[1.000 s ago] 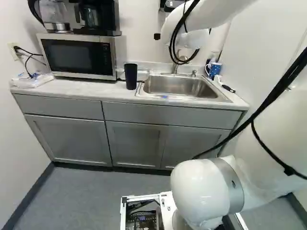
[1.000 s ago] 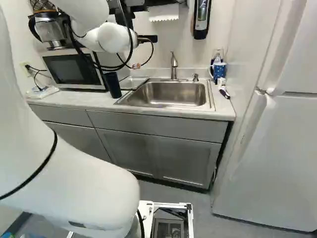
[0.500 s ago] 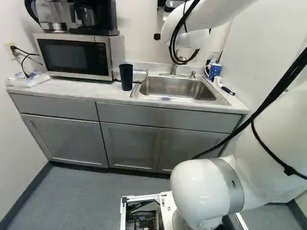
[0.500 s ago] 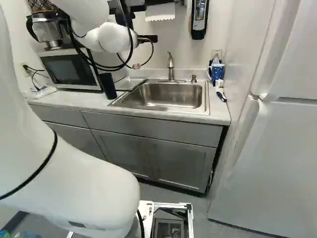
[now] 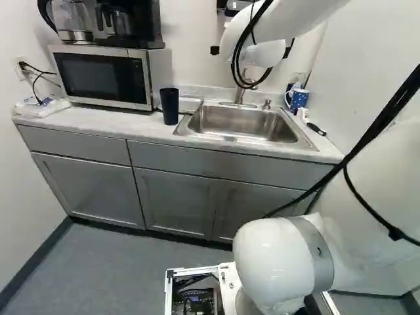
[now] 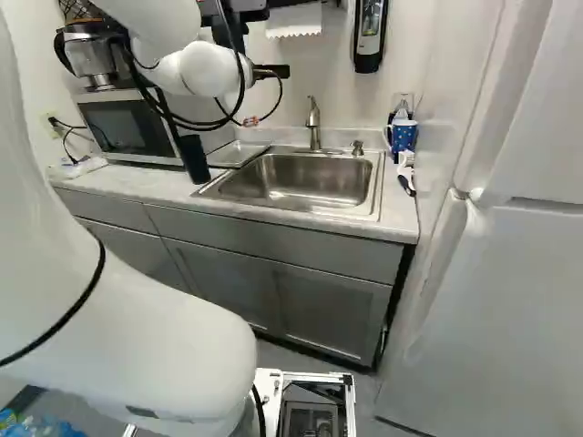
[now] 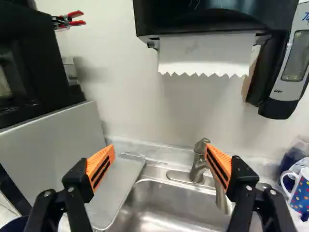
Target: Rinse the cup and place it in the tray
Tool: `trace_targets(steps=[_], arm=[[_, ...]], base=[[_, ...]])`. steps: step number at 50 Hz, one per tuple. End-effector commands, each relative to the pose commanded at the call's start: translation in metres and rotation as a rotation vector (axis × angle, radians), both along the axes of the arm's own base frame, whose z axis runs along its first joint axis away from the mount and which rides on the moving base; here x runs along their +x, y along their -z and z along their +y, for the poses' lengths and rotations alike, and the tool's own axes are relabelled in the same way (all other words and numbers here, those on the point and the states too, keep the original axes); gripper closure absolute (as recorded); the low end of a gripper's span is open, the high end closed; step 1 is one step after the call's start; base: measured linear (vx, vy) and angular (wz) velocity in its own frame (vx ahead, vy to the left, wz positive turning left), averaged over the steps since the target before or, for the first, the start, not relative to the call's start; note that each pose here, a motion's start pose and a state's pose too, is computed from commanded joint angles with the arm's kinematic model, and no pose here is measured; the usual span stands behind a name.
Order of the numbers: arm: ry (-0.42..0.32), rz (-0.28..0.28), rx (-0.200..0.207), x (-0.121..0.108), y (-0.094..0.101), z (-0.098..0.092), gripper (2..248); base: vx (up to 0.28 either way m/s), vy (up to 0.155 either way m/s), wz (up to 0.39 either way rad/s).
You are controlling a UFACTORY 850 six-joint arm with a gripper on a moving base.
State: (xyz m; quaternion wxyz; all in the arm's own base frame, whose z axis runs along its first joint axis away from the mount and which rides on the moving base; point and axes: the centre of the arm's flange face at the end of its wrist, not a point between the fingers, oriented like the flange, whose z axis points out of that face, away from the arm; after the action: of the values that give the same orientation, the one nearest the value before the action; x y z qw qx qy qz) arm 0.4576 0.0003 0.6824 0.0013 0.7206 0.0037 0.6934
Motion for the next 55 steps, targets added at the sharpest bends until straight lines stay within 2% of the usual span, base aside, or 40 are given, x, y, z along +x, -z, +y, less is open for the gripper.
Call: trace_targets(steps=[15, 37, 55], arm=[[0.0, 0.0, 0.0, 0.0, 0.0, 0.0, 3], [0.0, 0.0, 0.0, 0.001, 0.0, 0.0, 3], [0.0, 0.014, 0.0, 0.018, 0.0, 0.0, 3]], base=[[0.043, -0.091, 0.002], [-0.001, 0.002, 0.0], [0.0, 0.0, 0.0]])
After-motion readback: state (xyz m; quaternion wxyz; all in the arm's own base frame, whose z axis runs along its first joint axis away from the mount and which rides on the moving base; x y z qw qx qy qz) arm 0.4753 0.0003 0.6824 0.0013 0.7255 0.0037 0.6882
